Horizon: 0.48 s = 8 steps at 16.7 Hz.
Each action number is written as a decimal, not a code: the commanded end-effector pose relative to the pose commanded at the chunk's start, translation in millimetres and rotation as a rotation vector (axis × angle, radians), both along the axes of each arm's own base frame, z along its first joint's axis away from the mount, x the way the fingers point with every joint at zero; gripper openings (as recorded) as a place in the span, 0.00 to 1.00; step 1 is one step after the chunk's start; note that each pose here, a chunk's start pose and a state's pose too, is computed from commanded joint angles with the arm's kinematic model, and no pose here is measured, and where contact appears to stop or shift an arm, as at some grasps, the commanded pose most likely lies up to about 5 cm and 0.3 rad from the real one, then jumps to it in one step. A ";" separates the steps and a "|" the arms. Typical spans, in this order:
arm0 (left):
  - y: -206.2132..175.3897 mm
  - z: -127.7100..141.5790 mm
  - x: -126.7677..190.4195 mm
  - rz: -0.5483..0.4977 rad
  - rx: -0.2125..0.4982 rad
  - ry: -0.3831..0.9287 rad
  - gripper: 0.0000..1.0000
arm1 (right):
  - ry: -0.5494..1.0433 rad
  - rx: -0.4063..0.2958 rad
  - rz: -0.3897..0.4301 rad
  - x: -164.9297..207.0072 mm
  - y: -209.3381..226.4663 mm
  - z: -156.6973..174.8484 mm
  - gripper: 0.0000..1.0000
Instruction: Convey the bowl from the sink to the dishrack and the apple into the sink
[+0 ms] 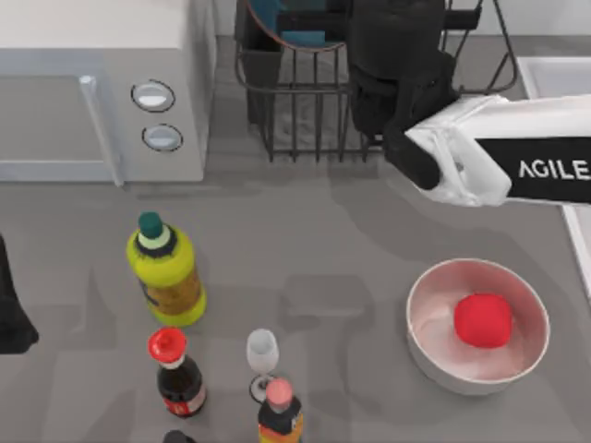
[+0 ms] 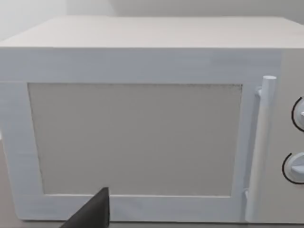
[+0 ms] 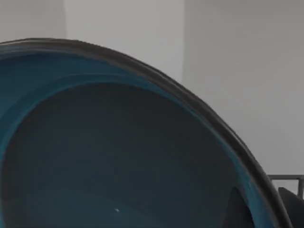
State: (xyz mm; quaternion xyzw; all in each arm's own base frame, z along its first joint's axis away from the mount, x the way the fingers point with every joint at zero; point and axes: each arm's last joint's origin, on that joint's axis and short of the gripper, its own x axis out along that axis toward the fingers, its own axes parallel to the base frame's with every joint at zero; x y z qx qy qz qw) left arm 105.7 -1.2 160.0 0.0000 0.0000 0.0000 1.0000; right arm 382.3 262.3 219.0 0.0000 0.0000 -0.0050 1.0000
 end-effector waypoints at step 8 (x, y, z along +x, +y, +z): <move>0.0 0.0 0.0 0.000 0.000 0.000 1.00 | 0.000 0.000 0.000 0.0 0.0 0.0 0.98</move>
